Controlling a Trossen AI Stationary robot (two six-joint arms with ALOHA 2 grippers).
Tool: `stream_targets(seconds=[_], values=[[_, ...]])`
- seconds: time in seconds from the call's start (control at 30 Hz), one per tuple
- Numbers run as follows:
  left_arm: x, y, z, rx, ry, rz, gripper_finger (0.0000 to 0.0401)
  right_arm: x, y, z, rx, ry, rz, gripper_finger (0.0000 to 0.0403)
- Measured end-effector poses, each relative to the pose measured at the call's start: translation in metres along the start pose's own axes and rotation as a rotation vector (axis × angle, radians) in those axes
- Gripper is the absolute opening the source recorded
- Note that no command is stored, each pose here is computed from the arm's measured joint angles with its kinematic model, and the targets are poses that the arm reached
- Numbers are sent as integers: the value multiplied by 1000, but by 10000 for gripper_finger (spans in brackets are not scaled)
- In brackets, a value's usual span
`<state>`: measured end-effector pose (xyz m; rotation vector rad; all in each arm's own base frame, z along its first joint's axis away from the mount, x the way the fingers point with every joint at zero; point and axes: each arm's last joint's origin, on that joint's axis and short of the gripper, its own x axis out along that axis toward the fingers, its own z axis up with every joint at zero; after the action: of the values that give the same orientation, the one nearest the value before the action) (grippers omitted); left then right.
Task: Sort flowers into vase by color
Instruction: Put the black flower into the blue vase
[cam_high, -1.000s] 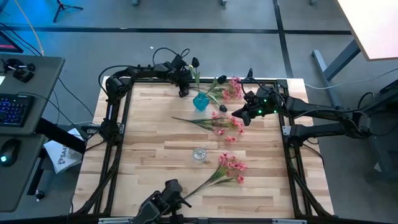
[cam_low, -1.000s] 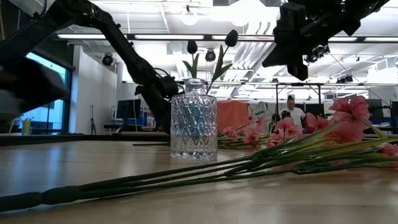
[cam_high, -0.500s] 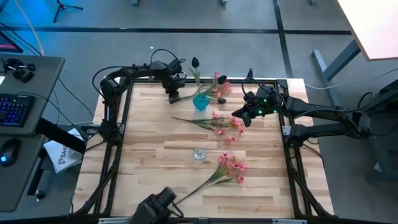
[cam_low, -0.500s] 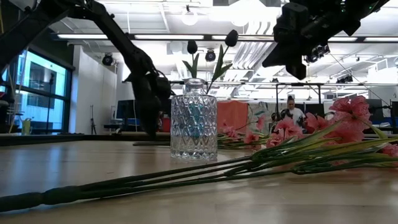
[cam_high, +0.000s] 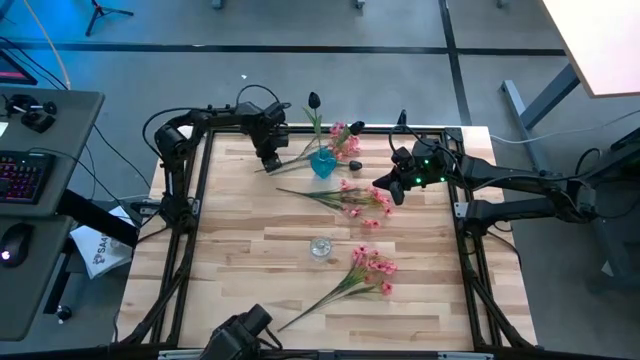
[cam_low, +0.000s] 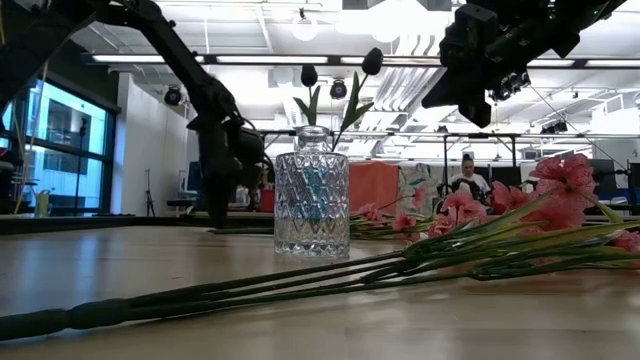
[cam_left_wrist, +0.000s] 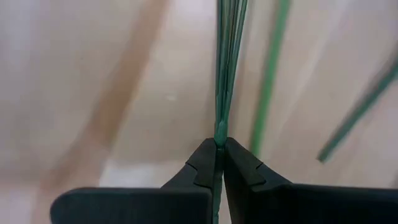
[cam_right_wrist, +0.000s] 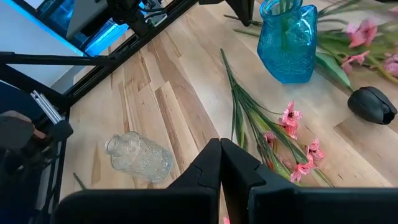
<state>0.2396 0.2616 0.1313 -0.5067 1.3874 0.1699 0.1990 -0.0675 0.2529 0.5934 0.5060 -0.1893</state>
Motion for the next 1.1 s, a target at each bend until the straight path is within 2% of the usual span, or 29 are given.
stream_targets(seconds=[0.13,0.33,0.53,0.73,0.87,0.93,1.1], values=[[-3,8,-2,-21,-57,28,0,0,0,0,0,0,0,2],[-12,13,-3,57,-74,99,18,0,-1,2,-2,-31,-45,2],[-28,9,-4,103,-100,152,62,0,-1,2,-4,-46,-60,2],[-44,4,-6,77,-138,171,121,0,-1,2,-4,-45,-60,2],[-54,-13,-4,56,-192,89,154,0,-1,2,-10,-45,-60,2],[-53,-30,-1,114,-176,71,161,0,-1,2,-11,-44,-60,2],[-34,-71,13,305,-157,116,160,0,-1,2,-35,-42,-61,2]])
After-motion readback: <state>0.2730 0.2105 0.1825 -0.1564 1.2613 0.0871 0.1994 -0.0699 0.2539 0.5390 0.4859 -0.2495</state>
